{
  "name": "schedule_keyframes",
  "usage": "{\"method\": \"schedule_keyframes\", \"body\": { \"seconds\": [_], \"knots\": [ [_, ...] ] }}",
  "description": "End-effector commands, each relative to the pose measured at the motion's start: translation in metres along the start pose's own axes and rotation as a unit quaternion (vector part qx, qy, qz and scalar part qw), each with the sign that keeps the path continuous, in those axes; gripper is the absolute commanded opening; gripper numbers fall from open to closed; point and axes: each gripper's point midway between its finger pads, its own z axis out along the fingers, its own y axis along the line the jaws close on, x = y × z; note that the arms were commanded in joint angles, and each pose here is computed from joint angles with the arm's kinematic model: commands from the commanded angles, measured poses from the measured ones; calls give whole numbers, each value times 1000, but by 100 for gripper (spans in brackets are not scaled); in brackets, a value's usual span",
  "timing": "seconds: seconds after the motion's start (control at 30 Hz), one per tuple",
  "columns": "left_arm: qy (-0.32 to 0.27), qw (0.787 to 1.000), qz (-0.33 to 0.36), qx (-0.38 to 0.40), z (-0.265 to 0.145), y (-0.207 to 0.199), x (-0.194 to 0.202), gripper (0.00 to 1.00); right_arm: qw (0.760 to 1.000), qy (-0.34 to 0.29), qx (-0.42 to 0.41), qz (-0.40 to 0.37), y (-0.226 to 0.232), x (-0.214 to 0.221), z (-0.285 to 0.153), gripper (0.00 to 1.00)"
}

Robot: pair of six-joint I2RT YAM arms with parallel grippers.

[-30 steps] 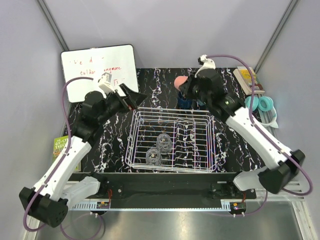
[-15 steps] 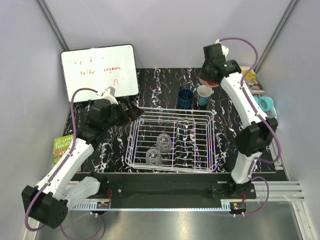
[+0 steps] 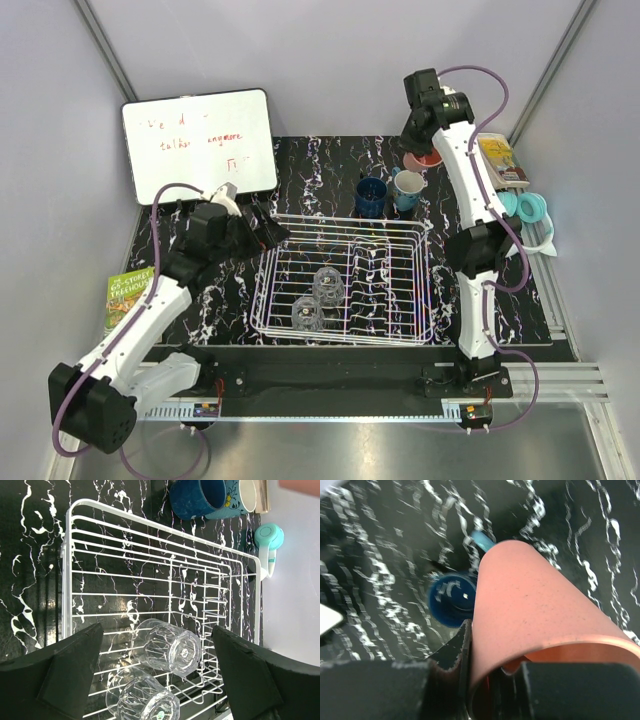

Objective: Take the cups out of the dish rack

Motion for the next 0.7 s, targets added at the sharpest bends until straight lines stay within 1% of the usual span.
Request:
{"method": "schedule_keyframes", "body": {
  "seconds": [0.0, 0.07, 0.23, 0.67],
  "knots": [
    [2, 1000, 0, 26, 5, -10, -2, 94, 1000, 14, 3, 7, -7, 9, -7, 0],
    [9, 1000, -4, 26, 7, -10, 1, 94, 1000, 14, 0, 5, -7, 9, -8, 0],
    [13, 1000, -10, 25, 10, -7, 5, 94, 999, 34, 9, -6, -10, 21, 6, 0],
    [20, 1000, -13, 13, 13, 3, 12, 94, 999, 41, 9, -16, -5, 28, 35, 0]
  ]
}}
